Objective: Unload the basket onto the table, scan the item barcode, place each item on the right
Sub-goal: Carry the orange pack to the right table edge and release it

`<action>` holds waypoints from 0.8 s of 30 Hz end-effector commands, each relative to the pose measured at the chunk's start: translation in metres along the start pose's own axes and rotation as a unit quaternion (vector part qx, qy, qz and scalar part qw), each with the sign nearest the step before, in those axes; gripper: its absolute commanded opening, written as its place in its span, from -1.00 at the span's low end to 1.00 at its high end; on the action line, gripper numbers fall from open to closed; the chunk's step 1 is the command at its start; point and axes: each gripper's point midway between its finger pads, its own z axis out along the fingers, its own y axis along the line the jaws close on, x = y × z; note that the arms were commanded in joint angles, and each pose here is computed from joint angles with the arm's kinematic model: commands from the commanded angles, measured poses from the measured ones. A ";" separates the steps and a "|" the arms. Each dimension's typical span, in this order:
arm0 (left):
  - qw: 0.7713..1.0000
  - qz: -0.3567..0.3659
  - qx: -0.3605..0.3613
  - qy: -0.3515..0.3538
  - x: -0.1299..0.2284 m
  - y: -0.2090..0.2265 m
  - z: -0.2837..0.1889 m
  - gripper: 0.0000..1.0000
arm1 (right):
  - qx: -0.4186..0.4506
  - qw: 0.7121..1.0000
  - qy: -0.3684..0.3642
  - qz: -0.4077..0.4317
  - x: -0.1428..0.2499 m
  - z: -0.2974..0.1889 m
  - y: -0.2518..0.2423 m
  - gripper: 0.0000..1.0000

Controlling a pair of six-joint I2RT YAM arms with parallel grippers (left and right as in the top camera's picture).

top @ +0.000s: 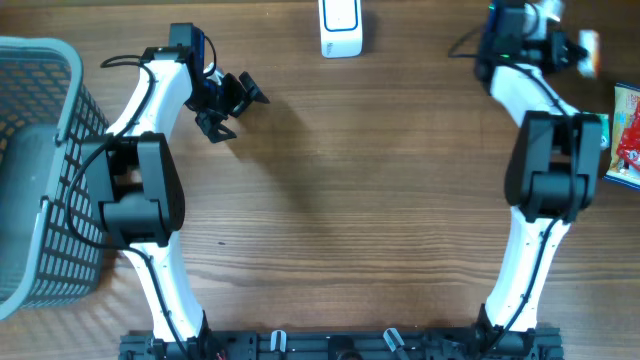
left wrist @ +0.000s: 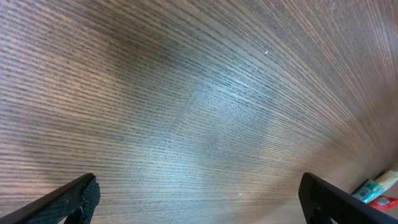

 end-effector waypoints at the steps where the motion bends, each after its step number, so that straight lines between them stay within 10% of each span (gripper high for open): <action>1: 1.000 0.009 0.004 -0.008 0.000 -0.003 -0.008 1.00 | -0.002 0.999 0.027 0.045 0.022 0.016 0.004 -0.92; 9: 1.000 0.009 0.004 -0.008 0.000 -0.003 -0.008 1.00 | -0.240 0.961 0.127 0.059 0.092 0.028 0.084 -0.78; 11: 1.000 0.009 0.004 -0.008 0.000 -0.003 -0.008 1.00 | -0.233 0.958 0.148 0.069 0.102 0.039 0.079 -0.39; 14: 1.000 0.009 0.004 -0.008 0.000 -0.003 -0.008 1.00 | -0.227 0.957 0.158 0.084 0.105 0.052 0.058 0.96; 17: 1.000 0.009 0.004 -0.008 0.000 -0.003 -0.008 1.00 | -0.247 0.944 0.149 0.161 0.088 0.050 0.019 0.99; 24: 1.000 0.009 0.004 -0.008 0.000 -0.003 -0.008 1.00 | -0.588 0.725 -0.079 0.349 -0.007 -0.096 -0.158 0.99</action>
